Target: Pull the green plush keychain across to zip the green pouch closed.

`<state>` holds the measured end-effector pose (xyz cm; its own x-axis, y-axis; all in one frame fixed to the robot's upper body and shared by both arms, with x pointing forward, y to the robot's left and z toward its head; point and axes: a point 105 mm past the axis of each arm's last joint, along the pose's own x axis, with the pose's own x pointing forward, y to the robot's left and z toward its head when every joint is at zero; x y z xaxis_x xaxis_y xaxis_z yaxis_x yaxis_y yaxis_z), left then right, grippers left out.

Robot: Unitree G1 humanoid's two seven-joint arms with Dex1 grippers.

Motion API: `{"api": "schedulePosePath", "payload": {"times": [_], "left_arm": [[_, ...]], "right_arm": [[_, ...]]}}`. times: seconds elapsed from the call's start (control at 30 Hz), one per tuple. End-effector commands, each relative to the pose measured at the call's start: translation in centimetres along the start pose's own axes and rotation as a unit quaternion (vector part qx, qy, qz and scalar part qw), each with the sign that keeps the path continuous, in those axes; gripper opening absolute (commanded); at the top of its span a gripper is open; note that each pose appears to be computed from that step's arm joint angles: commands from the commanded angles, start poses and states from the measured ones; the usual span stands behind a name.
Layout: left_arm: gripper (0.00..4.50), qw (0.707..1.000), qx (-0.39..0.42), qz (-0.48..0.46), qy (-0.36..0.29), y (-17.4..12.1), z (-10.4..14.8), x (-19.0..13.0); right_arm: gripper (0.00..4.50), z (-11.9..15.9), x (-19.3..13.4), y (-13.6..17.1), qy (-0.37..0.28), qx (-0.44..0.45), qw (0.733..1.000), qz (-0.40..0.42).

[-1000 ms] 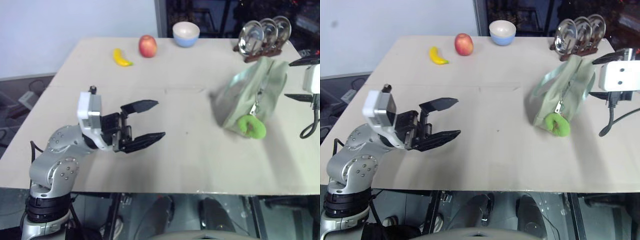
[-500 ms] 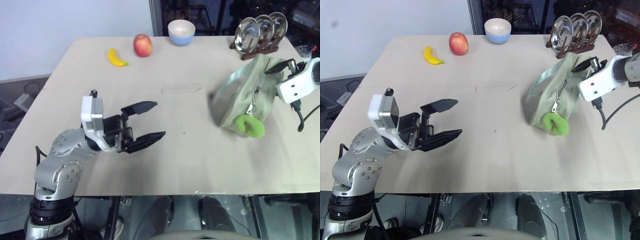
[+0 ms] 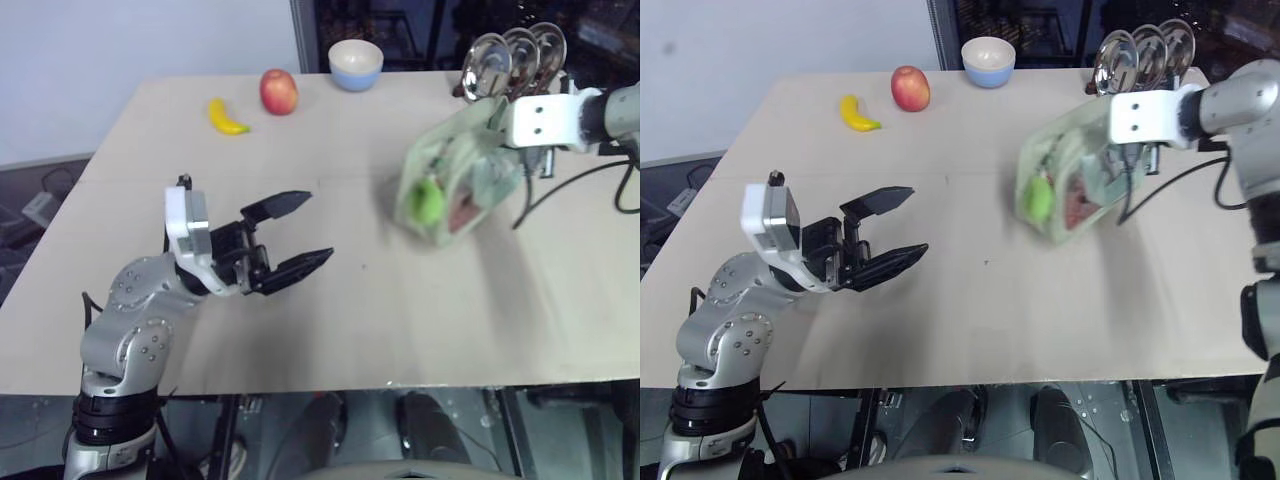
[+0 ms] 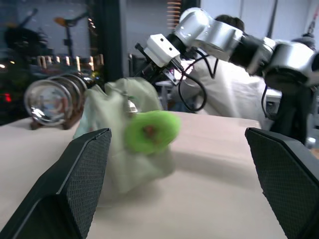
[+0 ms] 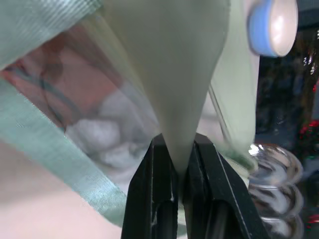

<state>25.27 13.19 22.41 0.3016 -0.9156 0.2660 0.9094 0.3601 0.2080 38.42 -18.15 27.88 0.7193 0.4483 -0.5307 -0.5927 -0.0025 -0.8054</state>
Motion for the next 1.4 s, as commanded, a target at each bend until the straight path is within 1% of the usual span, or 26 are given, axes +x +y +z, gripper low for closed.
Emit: {"api": "schedulePosePath", "payload": {"times": [0.03,0.17,0.23,0.3,0.33,0.4,0.43,0.47,0.53,0.63,0.7,0.8,0.9,0.97,1.0,1.03,1.07,1.1,1.13,1.17,1.27,1.33,1.4], "left_arm": [[4.5,1.0,0.022,0.017,-0.011,0.6,0.6,0.1],[4.5,0.999,0.029,0.033,-0.014,0.8,0.5,0.0],[4.5,0.999,0.023,0.037,-0.014,0.7,0.4,-0.1],[4.5,0.999,0.021,0.036,-0.01,0.5,0.3,-0.2],[4.5,0.999,0.021,0.035,-0.007,0.4,0.3,-0.2],[4.5,0.999,0.019,0.04,-0.007,0.3,0.4,-0.5],[4.5,0.999,0.02,0.042,-0.007,0.3,0.5,-0.7],[4.5,0.999,0.021,0.045,-0.005,0.4,0.5,-0.9],[4.5,0.998,0.023,0.05,-0.004,0.5,0.6,-1.2],[4.5,0.998,0.023,0.057,-0.002,0.4,0.6,-1.6],[4.5,0.998,0.022,0.059,-0.002,0.3,0.5,-1.7],[4.5,0.998,0.022,0.065,0.002,0.1,0.4,-2.1],[4.5,0.997,0.025,0.074,0.004,0.0,0.4,-2.4],[4.5,0.996,0.025,0.087,0.007,0.0,0.4,-2.9],[4.5,0.995,0.026,0.094,0.009,0.0,0.3,-3.1],[4.5,0.994,0.025,0.104,0.01,0.1,0.2,-3.4],[4.5,0.993,0.023,0.115,0.01,0.2,0.1,-3.7],[4.5,0.992,0.022,0.122,0.009,0.2,0.0,-3.8],[4.5,0.991,0.022,0.128,0.01,0.3,0.0,-4.0],[4.5,0.99,0.021,0.139,0.01,0.5,-0.1,-4.3],[4.5,0.985,0.014,0.171,0.012,1.1,-0.4,-5.3],[4.5,0.982,0.01,0.187,0.015,1.3,-0.6,-5.9],[4.5,0.976,0.016,0.218,0.021,2.0,-0.8,-6.5]], "right_arm": [[0.06,4.4,-0.4,-0.5,-0.018,0.027,0.998,-0.053],[0.06,8.5,1.4,-0.3,-0.054,0.084,0.991,-0.091],[0.06,10.1,2.8,0.5,-0.069,0.094,0.988,-0.097],[0.8,10.9,4.1,0.8,-0.082,0.11,0.983,-0.118],[1.02,11.1,4.5,1.0,-0.085,0.112,0.982,-0.123],[2.0,11.5,4.7,1.4,-0.095,0.091,0.983,-0.131],[2.22,11.7,4.6,1.7,-0.107,0.076,0.983,-0.129],[2.82,11.6,4.3,1.9,-0.114,0.062,0.984,-0.124],[2.82,11.7,3.5,2.0,-0.135,0.011,0.984,-0.12],[2.82,11.1,2.9,2.3,-0.14,-0.046,0.983,-0.108],[2.82,10.8,2.9,2.4,-0.144,-0.056,0.983,-0.1],[2.82,11.4,3.3,2.5,-0.17,-0.105,0.975,-0.097],[2.82,11.3,4.0,3.1,-0.178,-0.1,0.976,-0.075],[2.29,11.4,4.5,3.6,-0.195,-0.067,0.977,-0.059],[2.1,11.3,4.6,3.4,-0.196,-0.044,0.978,-0.062],[1.6,11.0,4.8,3.0,-0.191,-0.023,0.979,-0.071],[1.23,10.6,4.8,2.4,-0.185,0.011,0.979,-0.084],[0.71,10.4,4.8,2.1,-0.181,0.034,0.979,-0.092],[0.29,10.2,4.7,1.8,-0.176,0.05,0.978,-0.098],[0.06,9.9,4.5,1.3,-0.167,0.066,0.978,-0.11],[0.06,9.7,3.5,0.3,-0.14,0.09,0.976,-0.138],[0.06,10.5,3.0,0.0,-0.138,0.094,0.974,-0.151],[0.06,11.8,2.9,0.5,-0.143,0.102,0.972,-0.153]]}}
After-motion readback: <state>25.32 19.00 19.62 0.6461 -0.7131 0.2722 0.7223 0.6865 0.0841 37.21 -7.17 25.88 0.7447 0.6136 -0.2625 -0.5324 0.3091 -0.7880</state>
